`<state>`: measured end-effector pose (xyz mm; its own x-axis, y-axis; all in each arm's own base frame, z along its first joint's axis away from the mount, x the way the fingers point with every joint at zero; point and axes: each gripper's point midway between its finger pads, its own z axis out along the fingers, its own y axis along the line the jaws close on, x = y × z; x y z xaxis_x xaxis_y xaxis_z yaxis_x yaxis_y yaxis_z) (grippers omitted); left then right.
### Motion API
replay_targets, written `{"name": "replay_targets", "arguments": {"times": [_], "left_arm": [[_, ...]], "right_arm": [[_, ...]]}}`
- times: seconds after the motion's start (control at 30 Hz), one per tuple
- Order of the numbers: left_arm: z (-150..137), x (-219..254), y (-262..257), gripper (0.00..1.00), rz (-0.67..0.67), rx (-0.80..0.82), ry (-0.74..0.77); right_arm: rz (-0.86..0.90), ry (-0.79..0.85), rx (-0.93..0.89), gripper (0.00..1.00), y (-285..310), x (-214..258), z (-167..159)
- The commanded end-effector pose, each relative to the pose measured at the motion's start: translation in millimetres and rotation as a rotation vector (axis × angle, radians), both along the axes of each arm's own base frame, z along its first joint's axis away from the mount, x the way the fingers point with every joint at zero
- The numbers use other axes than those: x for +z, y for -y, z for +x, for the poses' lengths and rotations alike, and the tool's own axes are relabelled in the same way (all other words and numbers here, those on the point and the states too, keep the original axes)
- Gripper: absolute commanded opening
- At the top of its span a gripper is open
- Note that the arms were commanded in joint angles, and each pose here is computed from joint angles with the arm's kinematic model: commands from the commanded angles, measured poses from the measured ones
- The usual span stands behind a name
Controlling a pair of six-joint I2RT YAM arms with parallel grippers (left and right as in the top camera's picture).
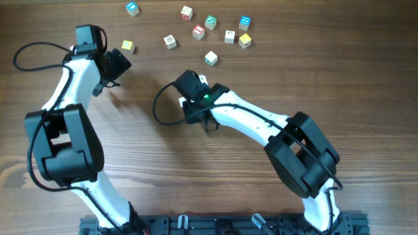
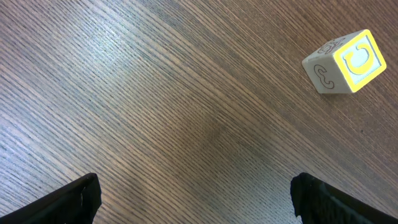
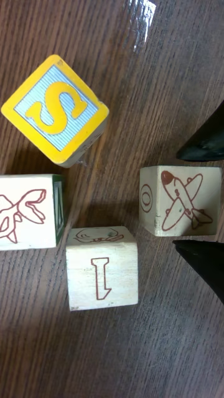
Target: Form a circle
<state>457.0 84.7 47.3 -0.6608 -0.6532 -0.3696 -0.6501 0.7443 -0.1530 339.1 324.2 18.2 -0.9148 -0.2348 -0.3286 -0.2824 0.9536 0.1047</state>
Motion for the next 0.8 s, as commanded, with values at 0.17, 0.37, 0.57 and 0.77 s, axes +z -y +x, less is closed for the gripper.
{"name": "replay_targets", "arguments": {"times": [0.17, 0.37, 0.57, 0.77], "left_arm": [[4.3, 11.0, -1.0, 1.00, 0.006, -0.006, 0.027], [4.3, 11.0, -1.0, 1.00, 0.006, -0.006, 0.027], [4.3, 11.0, -1.0, 1.00, 0.006, -0.006, 0.027], [4.3, 11.0, -1.0, 1.00, 0.006, -0.006, 0.027]], "right_arm": [[-0.002, 0.052, 0.044, 0.54, -1.8, 14.8, 11.8], [0.052, 0.260, -0.029, 0.59, 15.4, 103.7, 49.9], [0.017, 0.169, -0.136, 0.63, 62.0, 94.7, 57.4], [0.009, 0.112, -0.141, 0.58, 70.6, 77.6, 51.4]]}}
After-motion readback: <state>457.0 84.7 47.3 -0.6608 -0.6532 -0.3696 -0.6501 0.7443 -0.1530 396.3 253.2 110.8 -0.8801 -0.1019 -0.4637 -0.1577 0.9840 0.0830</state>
